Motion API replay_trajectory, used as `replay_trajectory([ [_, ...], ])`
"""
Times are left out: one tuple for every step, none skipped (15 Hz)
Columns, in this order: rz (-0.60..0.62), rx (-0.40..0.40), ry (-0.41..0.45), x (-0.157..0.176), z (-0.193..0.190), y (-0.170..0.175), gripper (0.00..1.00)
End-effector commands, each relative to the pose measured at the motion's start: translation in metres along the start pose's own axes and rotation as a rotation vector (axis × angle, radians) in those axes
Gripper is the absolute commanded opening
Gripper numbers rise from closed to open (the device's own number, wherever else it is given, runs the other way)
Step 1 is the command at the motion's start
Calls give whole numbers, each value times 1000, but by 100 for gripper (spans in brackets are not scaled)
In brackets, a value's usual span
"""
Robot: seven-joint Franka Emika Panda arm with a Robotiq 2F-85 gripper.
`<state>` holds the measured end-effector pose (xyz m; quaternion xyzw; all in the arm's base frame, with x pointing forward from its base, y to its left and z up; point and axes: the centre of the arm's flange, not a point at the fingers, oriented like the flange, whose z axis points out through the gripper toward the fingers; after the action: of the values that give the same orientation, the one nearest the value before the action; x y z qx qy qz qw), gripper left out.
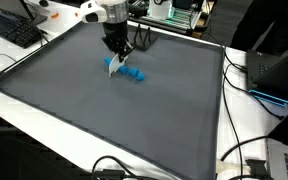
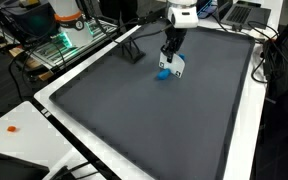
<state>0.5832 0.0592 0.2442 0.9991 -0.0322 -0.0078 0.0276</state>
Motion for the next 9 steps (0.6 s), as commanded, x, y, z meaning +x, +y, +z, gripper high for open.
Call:
replay_trajectory([
  [-2,18,-41,-7,12,-4,1],
  [-2,17,-37,-7,10,-4,1],
  [0,17,-34,-6,6,-3,1],
  [0,12,-31,-6,3,-2,1],
  [2,18,-17,-5,-1,0,1],
  [5,12,-10,-4,-5,2,1],
  [6,10,-4,-4,-10,3,1],
  [7,9,-2,-4,-13,4,1],
  [8,8,5,-3,-18,5,1],
])
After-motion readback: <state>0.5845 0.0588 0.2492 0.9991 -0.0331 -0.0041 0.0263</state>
